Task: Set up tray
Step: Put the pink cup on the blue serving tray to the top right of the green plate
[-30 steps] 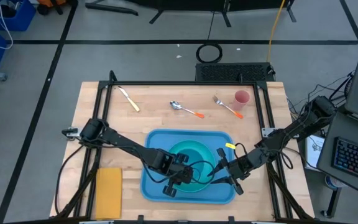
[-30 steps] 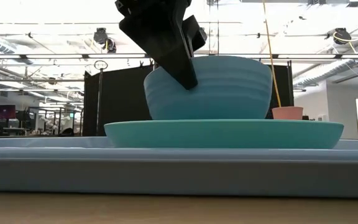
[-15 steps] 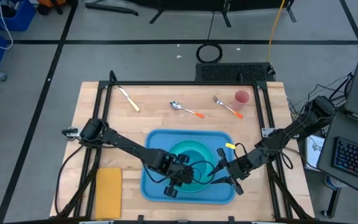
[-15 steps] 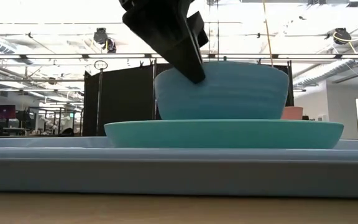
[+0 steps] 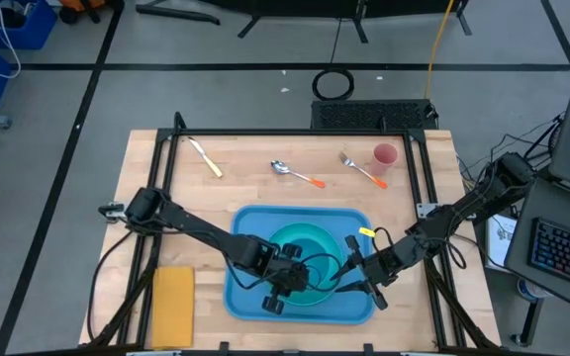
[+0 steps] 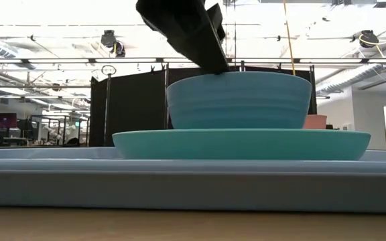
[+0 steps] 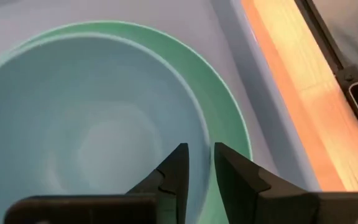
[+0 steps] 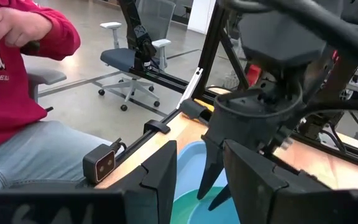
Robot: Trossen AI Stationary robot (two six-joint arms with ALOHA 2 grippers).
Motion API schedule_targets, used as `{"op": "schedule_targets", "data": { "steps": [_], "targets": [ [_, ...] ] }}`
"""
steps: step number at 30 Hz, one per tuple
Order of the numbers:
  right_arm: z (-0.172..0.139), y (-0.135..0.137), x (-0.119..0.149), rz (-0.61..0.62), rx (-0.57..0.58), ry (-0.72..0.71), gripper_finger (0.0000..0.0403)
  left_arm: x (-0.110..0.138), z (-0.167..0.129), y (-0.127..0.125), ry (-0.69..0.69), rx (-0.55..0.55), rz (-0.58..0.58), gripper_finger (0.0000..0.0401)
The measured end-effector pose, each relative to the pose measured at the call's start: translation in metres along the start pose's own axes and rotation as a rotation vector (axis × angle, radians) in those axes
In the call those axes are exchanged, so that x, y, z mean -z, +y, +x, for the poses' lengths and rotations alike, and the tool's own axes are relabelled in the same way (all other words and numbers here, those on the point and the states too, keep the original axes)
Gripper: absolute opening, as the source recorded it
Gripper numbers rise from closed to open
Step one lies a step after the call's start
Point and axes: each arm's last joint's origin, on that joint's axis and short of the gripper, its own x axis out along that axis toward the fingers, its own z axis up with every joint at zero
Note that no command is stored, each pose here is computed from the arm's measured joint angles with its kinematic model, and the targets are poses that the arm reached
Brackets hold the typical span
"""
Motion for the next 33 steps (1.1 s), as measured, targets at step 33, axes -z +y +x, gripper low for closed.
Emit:
{"op": "schedule_targets", "data": {
  "steps": [33],
  "targets": [
    [-0.006,-0.019,0.017,0.023,0.583,0.220,0.0121,0.082,-0.079,-0.051,-0.431,-0.286,-0.130,0.0076]
  ]
}}
